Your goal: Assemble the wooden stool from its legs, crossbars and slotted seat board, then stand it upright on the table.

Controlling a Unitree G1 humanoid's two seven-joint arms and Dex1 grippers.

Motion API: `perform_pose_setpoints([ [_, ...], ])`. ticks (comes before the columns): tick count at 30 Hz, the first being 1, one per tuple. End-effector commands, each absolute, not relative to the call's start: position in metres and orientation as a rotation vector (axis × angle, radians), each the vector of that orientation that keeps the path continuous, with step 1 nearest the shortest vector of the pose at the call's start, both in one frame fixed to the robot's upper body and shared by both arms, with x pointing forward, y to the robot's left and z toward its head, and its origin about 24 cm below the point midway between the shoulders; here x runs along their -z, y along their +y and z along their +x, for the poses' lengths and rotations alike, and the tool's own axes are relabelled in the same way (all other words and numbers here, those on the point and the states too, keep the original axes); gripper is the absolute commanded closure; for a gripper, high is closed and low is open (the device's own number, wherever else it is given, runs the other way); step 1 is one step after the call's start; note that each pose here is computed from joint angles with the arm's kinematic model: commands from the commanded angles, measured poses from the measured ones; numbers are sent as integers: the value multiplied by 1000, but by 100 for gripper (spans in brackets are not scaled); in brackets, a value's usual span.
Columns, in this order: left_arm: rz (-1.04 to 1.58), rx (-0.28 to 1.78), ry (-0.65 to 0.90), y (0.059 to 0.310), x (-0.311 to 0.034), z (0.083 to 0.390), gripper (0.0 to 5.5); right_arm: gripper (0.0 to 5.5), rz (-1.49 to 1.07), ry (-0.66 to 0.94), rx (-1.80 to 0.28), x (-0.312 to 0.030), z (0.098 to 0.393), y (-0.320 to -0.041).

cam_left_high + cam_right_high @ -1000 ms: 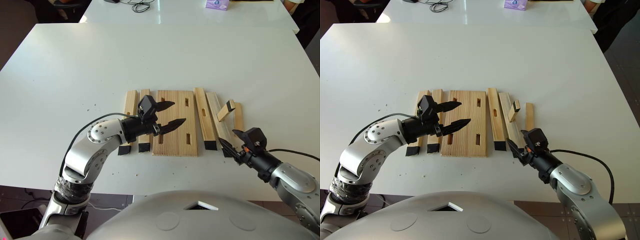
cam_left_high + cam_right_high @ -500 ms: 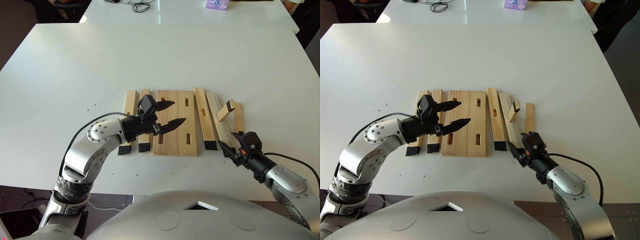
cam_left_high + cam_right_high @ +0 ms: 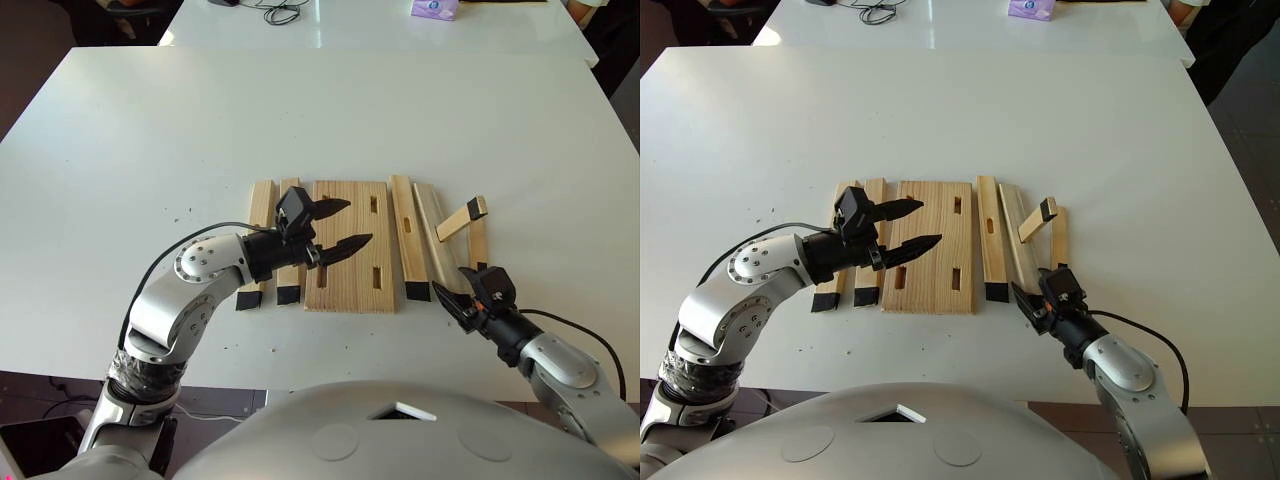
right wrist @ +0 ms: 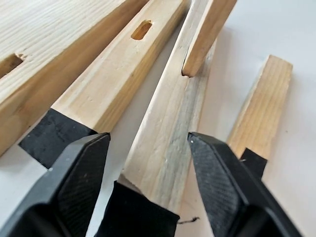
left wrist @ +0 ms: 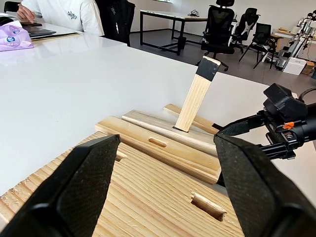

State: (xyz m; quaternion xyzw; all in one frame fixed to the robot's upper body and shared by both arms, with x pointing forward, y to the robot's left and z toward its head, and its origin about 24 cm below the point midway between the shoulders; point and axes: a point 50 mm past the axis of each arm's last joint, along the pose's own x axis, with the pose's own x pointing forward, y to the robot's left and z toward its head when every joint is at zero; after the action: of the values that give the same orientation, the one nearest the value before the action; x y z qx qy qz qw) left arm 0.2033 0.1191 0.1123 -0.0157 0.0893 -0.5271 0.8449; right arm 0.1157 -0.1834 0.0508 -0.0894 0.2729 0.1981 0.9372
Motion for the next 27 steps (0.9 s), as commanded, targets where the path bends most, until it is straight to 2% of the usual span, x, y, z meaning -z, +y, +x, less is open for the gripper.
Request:
perform_pose_setpoints([
  [1,-26,1117,197,119,-112,205,197,259,-174,519,-376,-56,119,-185],
  [7,-29,1104,195,119,-112,204,197,259,-165,486,-367,-60,125,-186],
  [19,-26,1104,195,119,-112,206,197,259,-140,571,-365,-30,116,-181],
  [27,-25,1114,198,118,-112,207,197,259,-141,544,-322,-30,123,-181],
])
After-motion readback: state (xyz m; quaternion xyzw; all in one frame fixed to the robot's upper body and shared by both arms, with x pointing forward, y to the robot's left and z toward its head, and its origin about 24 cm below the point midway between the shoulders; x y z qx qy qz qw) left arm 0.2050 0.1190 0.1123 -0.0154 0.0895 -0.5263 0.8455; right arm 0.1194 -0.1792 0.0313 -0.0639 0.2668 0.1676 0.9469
